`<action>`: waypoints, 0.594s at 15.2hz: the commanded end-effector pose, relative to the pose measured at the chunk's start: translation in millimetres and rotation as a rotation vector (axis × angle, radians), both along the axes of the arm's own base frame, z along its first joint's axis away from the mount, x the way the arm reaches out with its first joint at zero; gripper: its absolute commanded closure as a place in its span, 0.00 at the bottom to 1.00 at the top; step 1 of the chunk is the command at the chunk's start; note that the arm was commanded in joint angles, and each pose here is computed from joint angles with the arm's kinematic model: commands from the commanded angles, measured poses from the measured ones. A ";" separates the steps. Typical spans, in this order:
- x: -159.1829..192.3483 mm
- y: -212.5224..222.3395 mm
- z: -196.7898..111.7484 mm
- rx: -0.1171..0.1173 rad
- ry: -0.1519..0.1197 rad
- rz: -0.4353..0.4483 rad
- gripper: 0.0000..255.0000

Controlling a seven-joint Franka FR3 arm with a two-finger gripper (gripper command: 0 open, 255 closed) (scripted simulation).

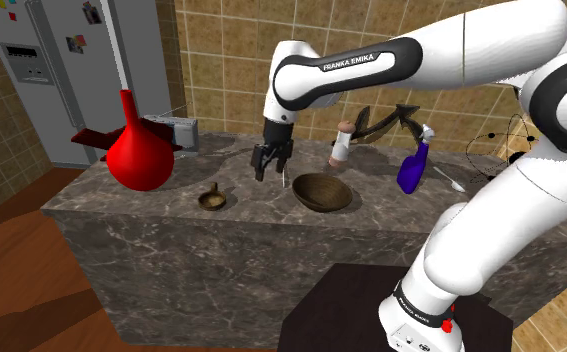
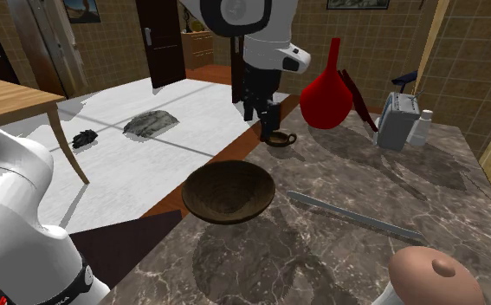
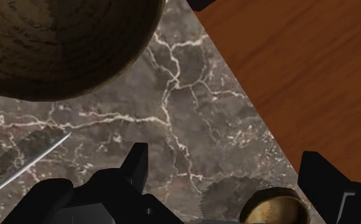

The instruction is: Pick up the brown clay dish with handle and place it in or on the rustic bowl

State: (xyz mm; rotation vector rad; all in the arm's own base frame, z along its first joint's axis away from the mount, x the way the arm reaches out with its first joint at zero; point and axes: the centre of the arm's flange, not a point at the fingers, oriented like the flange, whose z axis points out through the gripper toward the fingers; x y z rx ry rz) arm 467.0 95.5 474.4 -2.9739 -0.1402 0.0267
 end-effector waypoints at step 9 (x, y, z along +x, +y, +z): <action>97.6 45.8 -55.2 0.088 -0.037 -0.043 0.00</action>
